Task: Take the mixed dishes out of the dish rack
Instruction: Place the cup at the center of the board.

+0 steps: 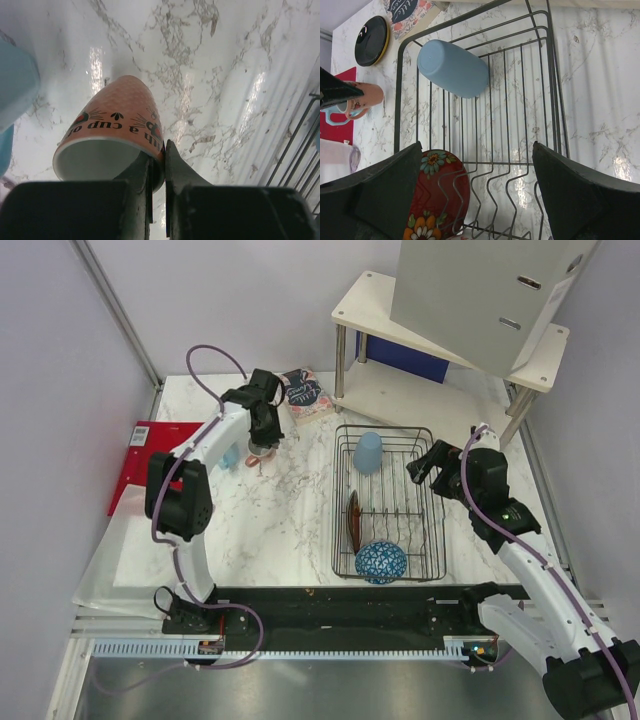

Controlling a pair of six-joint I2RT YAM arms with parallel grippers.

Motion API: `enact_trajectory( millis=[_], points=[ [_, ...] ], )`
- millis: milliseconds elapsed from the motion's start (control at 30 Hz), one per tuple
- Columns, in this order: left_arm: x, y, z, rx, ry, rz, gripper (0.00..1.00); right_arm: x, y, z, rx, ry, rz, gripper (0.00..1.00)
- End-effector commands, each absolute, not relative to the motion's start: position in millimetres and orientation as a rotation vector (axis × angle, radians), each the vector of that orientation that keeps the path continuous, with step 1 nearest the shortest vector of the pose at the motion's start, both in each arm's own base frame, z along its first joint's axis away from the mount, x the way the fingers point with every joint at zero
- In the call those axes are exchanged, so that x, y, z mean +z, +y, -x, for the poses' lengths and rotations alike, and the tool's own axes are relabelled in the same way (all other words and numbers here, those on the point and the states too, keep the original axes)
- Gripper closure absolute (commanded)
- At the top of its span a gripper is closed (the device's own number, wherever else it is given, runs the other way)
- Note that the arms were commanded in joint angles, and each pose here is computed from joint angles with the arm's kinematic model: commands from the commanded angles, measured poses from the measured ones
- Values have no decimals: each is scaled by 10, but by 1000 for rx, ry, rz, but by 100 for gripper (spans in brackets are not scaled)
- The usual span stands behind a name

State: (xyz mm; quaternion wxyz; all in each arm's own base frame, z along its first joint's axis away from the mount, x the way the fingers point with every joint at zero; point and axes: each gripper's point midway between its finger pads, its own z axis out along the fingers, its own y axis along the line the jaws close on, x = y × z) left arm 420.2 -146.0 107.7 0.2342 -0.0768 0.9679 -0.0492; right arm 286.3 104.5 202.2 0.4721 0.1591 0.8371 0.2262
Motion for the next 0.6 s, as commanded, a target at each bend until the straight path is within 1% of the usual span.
enact_trajectory(
  millis=[0, 233, 567],
  points=[
    [1168, -1353, -4363, -1, 2659, 222, 98, 2025, 1048, -2884, 549, 2041, -371, 2],
    [1058, -1260, -4363, 104, 2735, 281, 98, 1987, 1044, -2889, 538, 2051, -367, 2],
    [913, -1137, -4397, 49, 2802, 376, 98, 1952, 1058, -2886, 543, 2064, -366, 2]
  ],
)
